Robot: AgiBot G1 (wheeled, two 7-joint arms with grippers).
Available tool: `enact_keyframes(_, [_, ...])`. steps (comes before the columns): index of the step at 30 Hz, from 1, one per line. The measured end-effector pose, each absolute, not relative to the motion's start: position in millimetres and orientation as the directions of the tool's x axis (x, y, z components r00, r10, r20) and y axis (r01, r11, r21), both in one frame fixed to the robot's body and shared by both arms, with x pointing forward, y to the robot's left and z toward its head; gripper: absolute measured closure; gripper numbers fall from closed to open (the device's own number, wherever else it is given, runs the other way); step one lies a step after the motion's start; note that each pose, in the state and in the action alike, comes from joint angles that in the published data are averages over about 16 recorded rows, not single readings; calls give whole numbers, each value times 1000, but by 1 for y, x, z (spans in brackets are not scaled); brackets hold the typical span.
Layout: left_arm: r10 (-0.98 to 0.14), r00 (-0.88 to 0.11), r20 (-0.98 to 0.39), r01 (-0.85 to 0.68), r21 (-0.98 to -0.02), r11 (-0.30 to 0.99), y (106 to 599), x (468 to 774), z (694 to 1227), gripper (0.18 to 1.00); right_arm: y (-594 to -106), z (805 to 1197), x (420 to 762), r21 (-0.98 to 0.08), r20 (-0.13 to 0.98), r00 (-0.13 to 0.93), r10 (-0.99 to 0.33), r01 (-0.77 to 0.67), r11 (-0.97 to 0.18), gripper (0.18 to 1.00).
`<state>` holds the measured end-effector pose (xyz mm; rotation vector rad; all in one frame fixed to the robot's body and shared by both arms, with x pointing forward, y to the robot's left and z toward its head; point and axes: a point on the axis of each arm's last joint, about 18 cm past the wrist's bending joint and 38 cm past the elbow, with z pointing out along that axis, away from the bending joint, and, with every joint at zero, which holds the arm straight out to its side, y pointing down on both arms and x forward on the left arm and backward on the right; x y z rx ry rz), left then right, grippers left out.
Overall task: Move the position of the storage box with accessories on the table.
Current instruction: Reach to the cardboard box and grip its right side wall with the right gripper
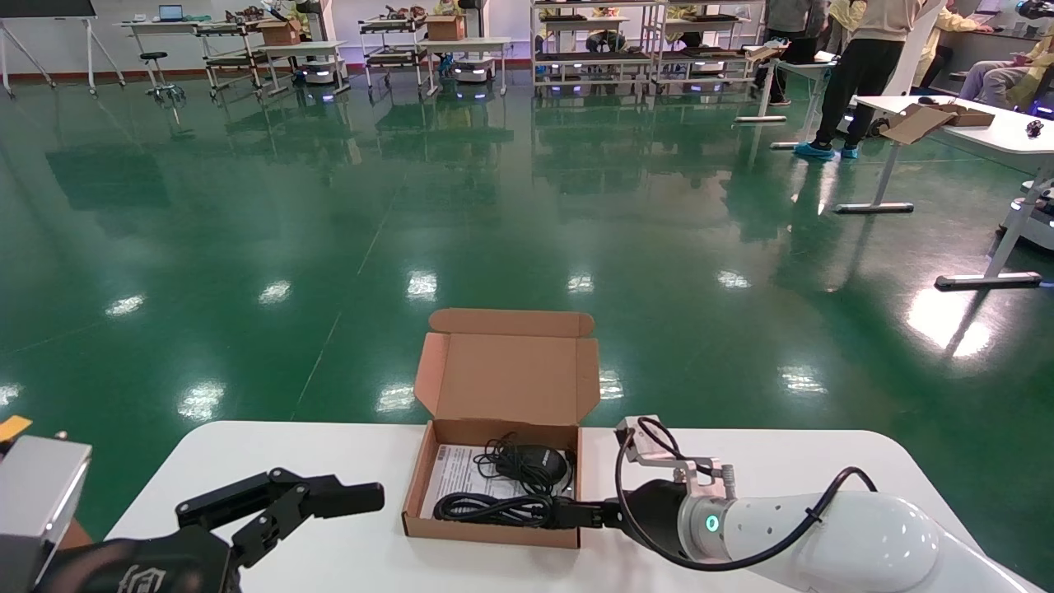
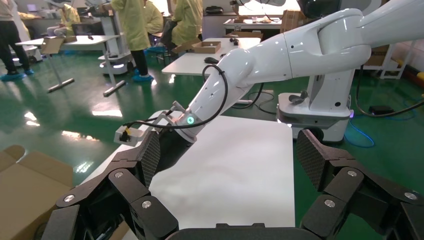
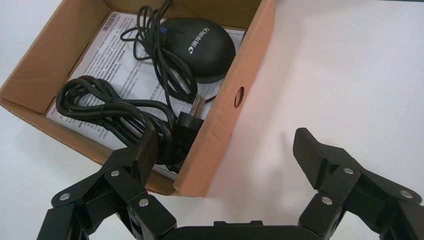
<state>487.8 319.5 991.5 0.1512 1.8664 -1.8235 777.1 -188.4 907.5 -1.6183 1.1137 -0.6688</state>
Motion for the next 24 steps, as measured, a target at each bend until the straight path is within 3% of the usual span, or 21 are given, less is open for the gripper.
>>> enact_keyframes(13, [-274, -858, -435, 428, -899, 87, 319, 488, 992, 184, -190, 903, 780, -942, -97, 397, -912, -332, -44, 232])
enact_keyframes(24, [-274, -858, -435, 428, -899, 87, 319, 488, 992, 184, -194, 898, 781, -941, -99, 381, -919, -335, -37, 397])
